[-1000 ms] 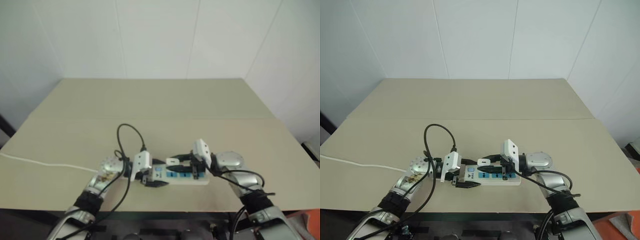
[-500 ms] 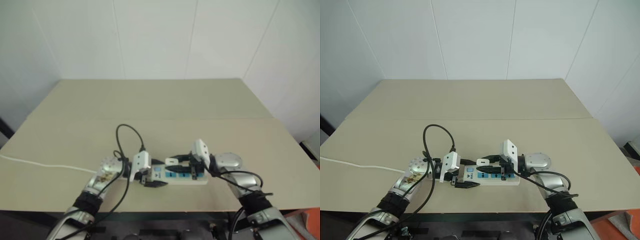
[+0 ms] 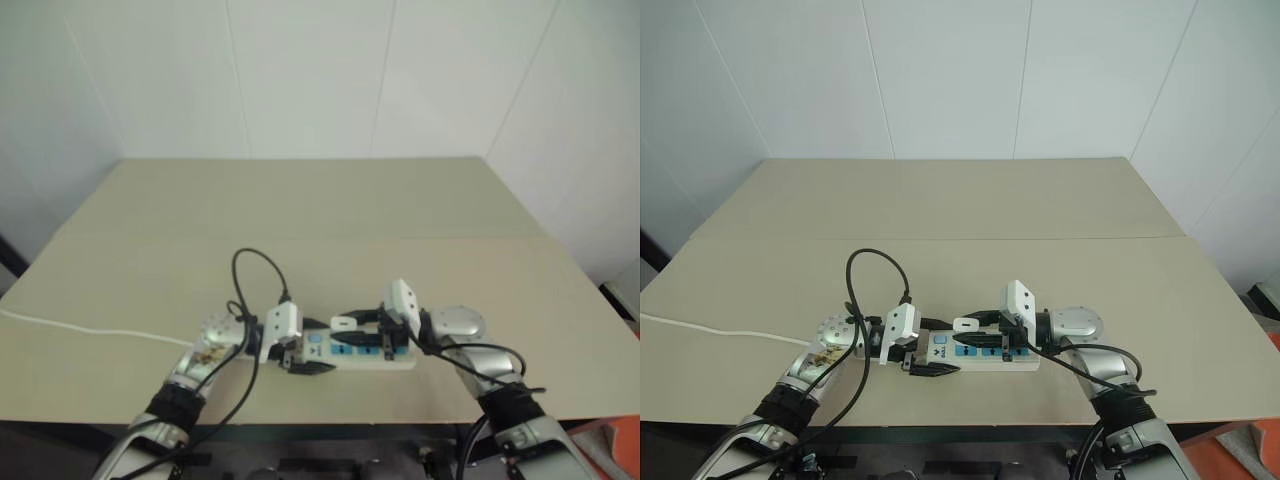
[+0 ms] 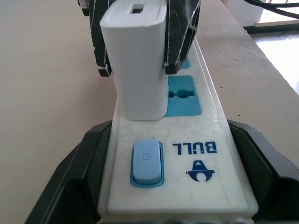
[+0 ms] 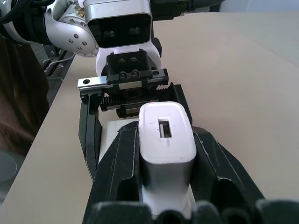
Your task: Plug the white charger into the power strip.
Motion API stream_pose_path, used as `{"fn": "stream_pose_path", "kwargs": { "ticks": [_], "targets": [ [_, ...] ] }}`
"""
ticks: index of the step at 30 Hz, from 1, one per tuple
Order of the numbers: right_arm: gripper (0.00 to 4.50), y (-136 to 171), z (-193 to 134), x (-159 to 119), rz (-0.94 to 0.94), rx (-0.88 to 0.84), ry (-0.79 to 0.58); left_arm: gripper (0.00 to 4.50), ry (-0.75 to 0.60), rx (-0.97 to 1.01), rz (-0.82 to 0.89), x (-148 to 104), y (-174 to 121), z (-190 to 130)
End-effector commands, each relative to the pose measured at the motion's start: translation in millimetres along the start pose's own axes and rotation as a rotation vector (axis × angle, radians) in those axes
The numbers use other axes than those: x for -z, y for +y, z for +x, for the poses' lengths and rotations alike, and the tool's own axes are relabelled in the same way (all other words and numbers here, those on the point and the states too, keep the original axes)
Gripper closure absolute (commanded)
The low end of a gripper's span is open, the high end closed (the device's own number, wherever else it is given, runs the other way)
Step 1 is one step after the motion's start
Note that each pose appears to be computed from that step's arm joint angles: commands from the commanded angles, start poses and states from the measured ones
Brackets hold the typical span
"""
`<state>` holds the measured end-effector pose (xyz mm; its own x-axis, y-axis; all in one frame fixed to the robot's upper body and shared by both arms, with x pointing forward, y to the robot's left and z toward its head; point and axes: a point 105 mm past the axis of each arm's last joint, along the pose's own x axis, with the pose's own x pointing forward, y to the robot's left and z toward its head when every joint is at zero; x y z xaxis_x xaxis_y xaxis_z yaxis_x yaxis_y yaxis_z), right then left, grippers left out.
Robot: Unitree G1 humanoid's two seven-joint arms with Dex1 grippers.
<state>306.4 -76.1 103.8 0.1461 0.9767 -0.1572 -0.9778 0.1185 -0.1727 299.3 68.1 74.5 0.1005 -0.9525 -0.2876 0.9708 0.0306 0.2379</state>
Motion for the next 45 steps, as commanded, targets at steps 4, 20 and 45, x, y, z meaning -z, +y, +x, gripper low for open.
{"fn": "stream_pose_path", "kwargs": {
  "ticks": [4, 20, 45],
  "targets": [
    [0.93, 1.9, -13.2, 27.2, 0.109, -0.008, 0.112, 1.21, 0.098, 0.012, -0.047, 22.8, -8.7, -9.5],
    [0.00, -14.7, -34.9, -13.2, -0.011, 0.058, 0.057, 0.01, 0.010, -0.065, -0.048, -3.5, 13.8, -30.8],
    [0.00, 2.6, -182.5, -36.5, -0.060, 0.409, 0.248, 0.01, 0.085, -0.279, -0.074, -47.6, -7.2, -162.4]
  ]
}}
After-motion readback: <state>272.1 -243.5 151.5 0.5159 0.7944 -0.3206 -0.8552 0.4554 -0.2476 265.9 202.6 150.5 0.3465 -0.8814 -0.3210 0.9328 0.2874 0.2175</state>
